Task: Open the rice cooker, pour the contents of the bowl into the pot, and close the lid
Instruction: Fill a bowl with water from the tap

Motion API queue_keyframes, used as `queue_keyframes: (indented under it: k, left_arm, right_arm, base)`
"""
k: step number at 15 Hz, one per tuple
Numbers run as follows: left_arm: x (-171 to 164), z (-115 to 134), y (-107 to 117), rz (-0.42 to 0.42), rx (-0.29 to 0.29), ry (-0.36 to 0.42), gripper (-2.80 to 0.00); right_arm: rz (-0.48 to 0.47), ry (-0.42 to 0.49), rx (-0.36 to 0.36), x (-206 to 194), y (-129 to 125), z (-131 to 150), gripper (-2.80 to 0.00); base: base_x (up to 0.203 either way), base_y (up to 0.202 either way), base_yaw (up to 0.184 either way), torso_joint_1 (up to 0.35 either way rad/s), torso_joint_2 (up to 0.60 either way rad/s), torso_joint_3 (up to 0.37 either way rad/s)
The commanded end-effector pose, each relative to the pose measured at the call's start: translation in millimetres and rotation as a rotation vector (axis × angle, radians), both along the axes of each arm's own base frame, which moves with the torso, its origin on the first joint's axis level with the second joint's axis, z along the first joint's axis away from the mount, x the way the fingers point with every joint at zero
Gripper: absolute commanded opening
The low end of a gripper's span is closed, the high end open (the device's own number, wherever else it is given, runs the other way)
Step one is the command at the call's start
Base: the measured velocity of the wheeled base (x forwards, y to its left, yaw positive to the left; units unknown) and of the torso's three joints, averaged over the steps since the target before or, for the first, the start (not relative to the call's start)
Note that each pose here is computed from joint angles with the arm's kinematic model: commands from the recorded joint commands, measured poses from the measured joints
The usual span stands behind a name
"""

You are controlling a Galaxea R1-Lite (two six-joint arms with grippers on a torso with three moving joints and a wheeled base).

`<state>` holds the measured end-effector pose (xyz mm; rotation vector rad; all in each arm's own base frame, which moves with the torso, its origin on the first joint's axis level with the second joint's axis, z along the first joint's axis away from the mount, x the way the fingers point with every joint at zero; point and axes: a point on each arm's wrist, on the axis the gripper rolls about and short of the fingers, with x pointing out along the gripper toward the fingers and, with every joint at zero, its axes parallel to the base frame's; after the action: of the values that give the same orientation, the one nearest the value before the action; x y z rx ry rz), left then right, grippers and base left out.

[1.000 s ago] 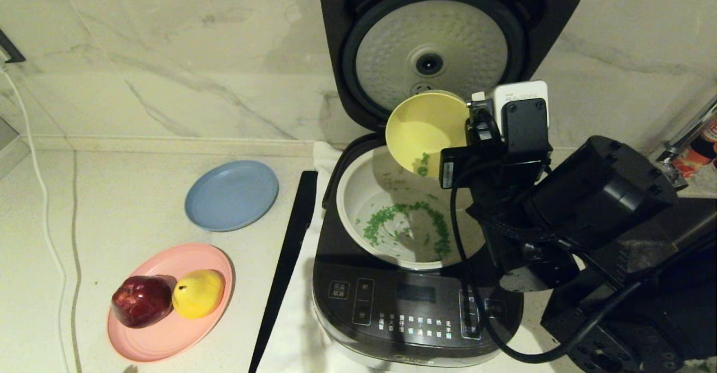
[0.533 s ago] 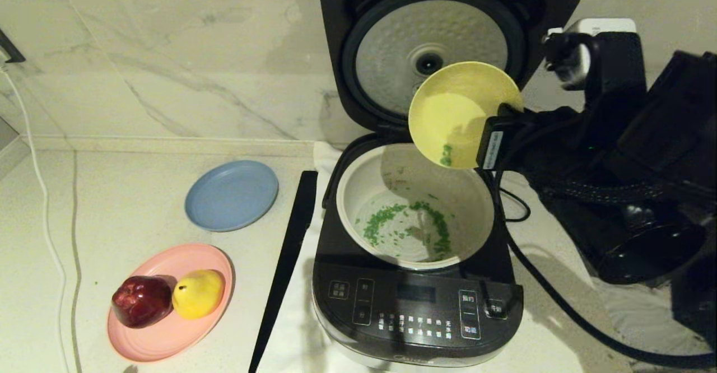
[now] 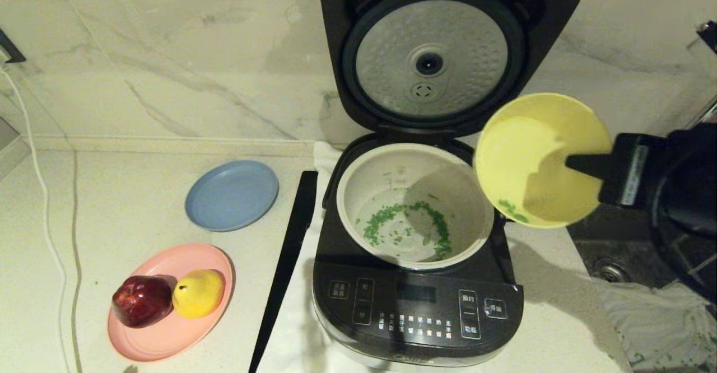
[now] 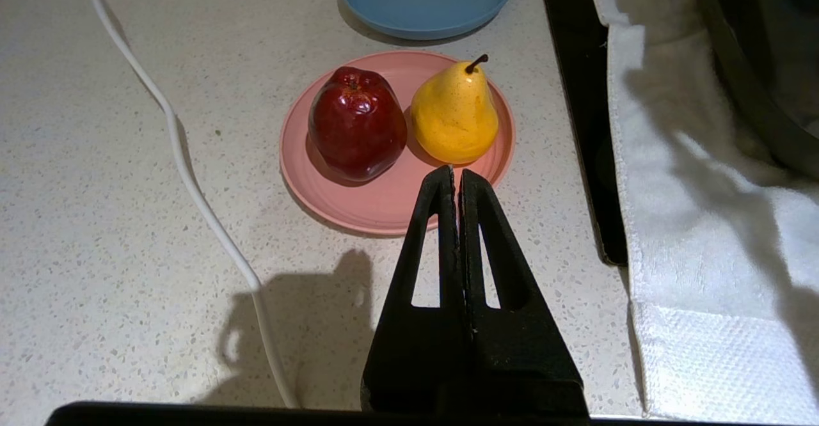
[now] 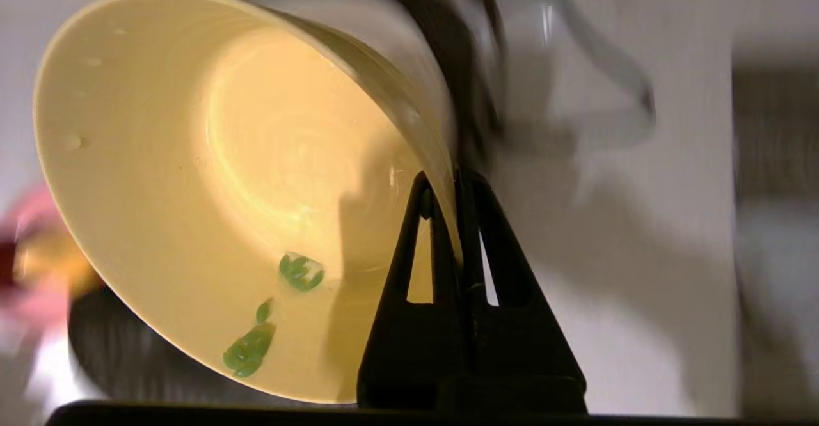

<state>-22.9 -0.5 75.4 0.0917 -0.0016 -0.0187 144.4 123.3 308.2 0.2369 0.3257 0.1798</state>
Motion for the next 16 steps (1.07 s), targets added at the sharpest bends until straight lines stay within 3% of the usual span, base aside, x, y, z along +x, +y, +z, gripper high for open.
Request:
queue_keyframes:
  k: [1,5,10,13,16]
  left_arm:
    - [0.5,-2.1,0.0,0.000,0.000,0.007,-2.80]
    - [0.6,-2.6,0.0,-0.001,0.000,0.008,-2.80]
    - [0.6,-2.3,0.0,0.000,0.000,0.007,-2.80]
    - [0.5,-2.1,0.0,0.000,0.000,0.007,-2.80]
    - [0.6,-2.5,0.0,0.000,0.000,0.008,-2.80]
  right_arm:
    - [0.007,0.146,0.021,-24.5,-41.6,-0.5,-2.80]
    - [-0.074,0.288,0.088,-30.7,-80.2,-10.5,-2.80]
    - [-0.271,0.503,0.202,-16.2,-126.1,-33.5,-2.80]
    - [-0.387,0.605,0.328,0.6,-160.0,-49.1,-2.80]
    - [-0.521,0.654,0.474,10.1,-210.4,-65.8,-2.80]
  base:
    - [0.000,0.000,0.000,0.000,0.00,0.000]
    - [0.000,0.000,0.000,0.000,0.00,0.000]
    - [0.000,0.000,0.000,0.000,0.00,0.000]
    - [0.000,0.000,0.000,0.000,0.00,0.000]
    - [0.000,0.000,0.000,0.000,0.00,0.000]
